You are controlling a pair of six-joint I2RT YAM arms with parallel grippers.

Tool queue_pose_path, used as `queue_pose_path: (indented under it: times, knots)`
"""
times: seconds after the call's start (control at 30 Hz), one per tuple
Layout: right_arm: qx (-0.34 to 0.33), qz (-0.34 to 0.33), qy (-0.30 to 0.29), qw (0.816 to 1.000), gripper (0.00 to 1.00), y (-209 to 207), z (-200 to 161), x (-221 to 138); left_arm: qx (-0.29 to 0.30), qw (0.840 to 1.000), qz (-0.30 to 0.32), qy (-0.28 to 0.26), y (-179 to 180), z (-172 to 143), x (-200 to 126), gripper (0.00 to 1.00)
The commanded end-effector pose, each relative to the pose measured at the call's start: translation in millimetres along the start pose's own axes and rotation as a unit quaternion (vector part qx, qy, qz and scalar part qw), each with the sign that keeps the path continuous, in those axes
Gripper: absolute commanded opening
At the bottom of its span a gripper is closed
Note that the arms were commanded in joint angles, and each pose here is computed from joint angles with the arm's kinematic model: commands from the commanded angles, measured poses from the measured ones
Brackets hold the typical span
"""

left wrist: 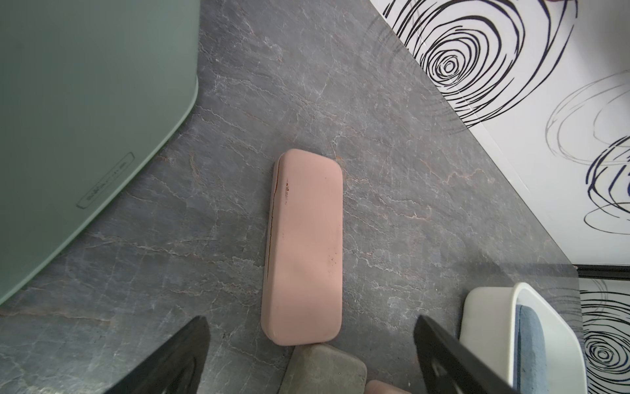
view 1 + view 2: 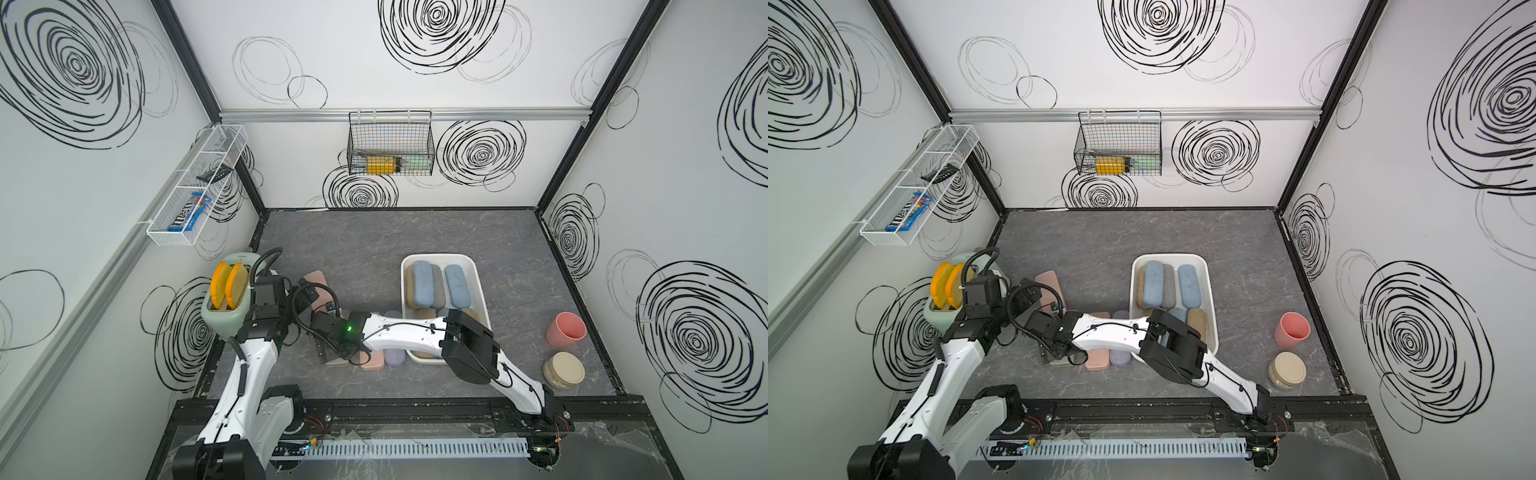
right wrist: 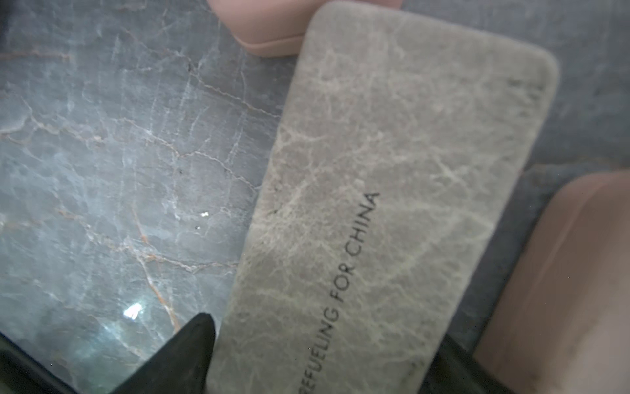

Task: Put the glasses cases into the storage boxes
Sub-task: Pick up the glasses case at the center of the board.

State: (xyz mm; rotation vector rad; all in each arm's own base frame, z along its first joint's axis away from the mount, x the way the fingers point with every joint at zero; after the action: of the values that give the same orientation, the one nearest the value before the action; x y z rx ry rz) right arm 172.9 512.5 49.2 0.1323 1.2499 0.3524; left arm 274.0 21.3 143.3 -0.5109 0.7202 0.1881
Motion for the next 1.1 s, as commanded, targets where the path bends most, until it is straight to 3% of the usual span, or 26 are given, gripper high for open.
queue_pose_path:
  times: [0.0,0.23,0.57,0.83,0.9,1.07]
  knots:
    - [0.004,-0.074,-0.002,0.997,0.78,-38,1,2,-0.005,1.000,0.000,-0.014,1,6,1,0.97]
    - [-0.001,-0.049,-0.029,0.998,0.63,-25,10,-37,-0.006,1.000,-0.001,-0.014,0,5,2,0.97]
    - [-0.003,0.010,-0.098,0.995,0.62,-9,40,-134,-0.004,1.000,-0.005,-0.015,-1,5,2,0.96]
    - [0.030,0.025,-0.194,0.980,0.62,-75,75,-220,0.011,1.000,-0.018,-0.013,-10,1,2,0.96]
    - [0.041,0.011,-0.233,0.972,0.63,-110,84,-235,0.016,1.000,-0.020,-0.012,-12,0,1,0.96]
    - [0.071,0.016,-0.256,0.964,0.63,-196,103,-245,0.021,0.999,-0.035,0.001,-19,-5,5,0.96]
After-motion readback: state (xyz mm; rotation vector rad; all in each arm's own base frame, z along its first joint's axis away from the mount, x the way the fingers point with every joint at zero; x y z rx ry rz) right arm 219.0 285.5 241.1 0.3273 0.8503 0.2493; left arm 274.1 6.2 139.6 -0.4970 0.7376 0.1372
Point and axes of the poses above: each gripper's point midway between its finger pads, its own x axis out along the fingers, its own y axis along the line the jaws close on, z = x × y, the point moved 2 cm from there along -x, back along the fingers, and after that the axes turned 12 degrees about x, right-handed, at the moved point
